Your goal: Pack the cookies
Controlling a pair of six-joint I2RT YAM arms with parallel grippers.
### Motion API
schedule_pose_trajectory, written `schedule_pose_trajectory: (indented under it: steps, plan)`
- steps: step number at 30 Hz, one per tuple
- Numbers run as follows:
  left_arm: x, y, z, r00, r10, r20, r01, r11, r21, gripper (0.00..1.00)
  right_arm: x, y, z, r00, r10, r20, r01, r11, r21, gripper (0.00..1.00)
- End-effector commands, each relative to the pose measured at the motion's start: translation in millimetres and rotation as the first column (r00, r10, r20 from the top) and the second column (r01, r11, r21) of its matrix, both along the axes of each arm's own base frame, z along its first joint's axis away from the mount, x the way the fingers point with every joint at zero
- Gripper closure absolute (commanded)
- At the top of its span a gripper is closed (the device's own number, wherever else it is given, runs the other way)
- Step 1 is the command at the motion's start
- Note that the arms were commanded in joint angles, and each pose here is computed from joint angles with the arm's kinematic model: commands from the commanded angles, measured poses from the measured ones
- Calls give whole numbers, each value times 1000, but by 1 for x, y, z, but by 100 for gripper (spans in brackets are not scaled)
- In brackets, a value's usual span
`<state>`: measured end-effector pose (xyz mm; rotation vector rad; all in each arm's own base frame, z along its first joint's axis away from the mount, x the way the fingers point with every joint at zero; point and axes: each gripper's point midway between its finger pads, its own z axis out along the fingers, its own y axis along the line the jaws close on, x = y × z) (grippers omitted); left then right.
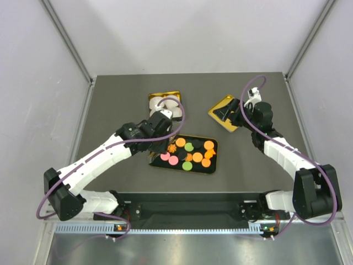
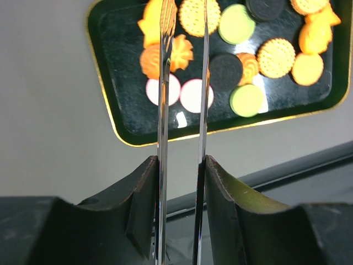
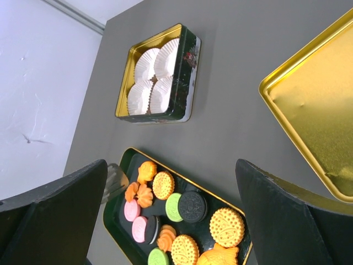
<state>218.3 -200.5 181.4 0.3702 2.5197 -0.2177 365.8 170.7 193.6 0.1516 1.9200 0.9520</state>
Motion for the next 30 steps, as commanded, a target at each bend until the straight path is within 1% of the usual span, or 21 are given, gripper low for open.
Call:
schedule_pose_trajectory:
  steps: [1, 6, 11, 23, 30]
  plan:
    - [-3, -11, 3, 1000, -12, 10, 12, 1000, -19, 57, 8, 8, 31, 995, 27, 93, -27, 1000, 6, 0]
    - [-3, -9, 0, 1000, 4, 14, -4, 1000, -3, 56, 7, 8, 33, 995, 29, 98, -29, 1000, 5, 0]
    - [-5, -1, 2, 999, 31, 22, -31, 999, 10, 48, 7, 9, 32, 995, 33, 94, -33, 999, 8, 0]
    - [-16, 17, -14, 998, 64, -7, -63, 997, 54, 47, 5, 9, 33, 995, 34, 97, -35, 999, 8, 0]
    - [-20, 18, -21, 998, 64, -25, -62, 996, 57, 44, 6, 11, 31, 995, 38, 94, -39, 999, 9, 0]
